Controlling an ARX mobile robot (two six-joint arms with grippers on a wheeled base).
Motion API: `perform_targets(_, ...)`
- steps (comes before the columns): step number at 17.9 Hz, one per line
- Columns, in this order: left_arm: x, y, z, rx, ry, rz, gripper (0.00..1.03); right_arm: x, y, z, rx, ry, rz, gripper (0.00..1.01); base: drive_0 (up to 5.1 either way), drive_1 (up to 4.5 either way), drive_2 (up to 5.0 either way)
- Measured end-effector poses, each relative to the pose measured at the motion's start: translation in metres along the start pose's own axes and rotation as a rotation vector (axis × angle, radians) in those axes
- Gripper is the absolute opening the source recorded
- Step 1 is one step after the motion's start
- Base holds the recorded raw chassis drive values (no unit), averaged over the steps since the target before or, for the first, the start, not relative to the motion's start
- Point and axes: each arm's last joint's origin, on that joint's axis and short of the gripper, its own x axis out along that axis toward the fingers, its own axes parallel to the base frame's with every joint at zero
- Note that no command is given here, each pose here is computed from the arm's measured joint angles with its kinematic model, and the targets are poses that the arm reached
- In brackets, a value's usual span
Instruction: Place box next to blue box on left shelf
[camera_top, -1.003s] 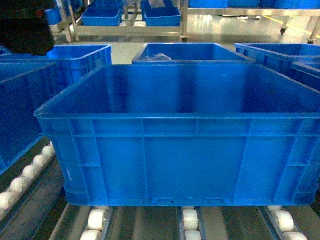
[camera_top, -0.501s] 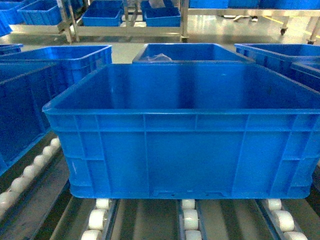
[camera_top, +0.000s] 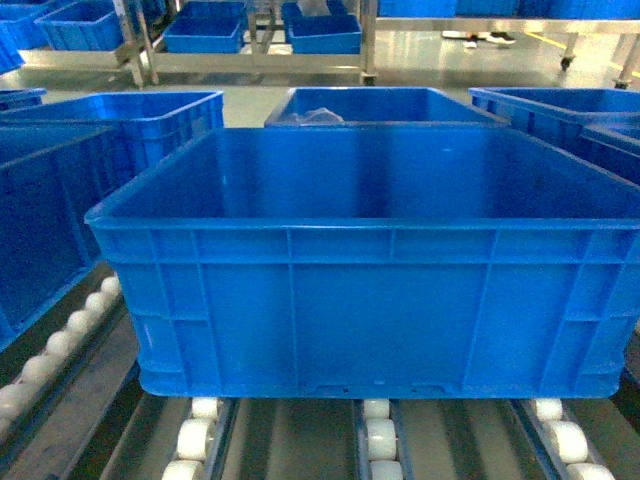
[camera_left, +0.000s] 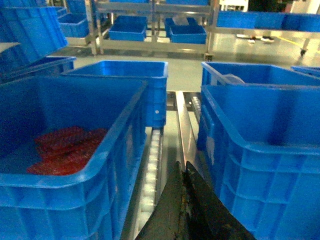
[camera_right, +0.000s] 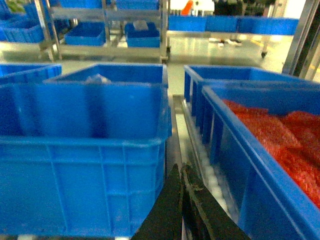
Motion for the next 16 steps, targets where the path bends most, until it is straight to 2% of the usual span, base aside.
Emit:
perform_targets(2, -0.003, -0.002, -0.006, 0.001, -0.007, -0.026, 0.02, -0.004, 0.0, 0.001, 0.0, -0.002, 0.002, 0.02, 0.0, 0.0, 0.0)
perform_targets(15, -0.02, -0.001, -0.005, 0.001, -0.018, -0.027, 0.02, -0.021, 0.0, 0.002, 0.0, -0.011, 0.002, 0.02, 0.0, 0.0, 0.0)
perform_targets(16, -0.024, -0.001, -0.008, 0.001, 0.008, -0.026, 0.02, -0.024, 0.0, -0.001, 0.0, 0.01, 0.002, 0.02, 0.0, 0.0, 0.0)
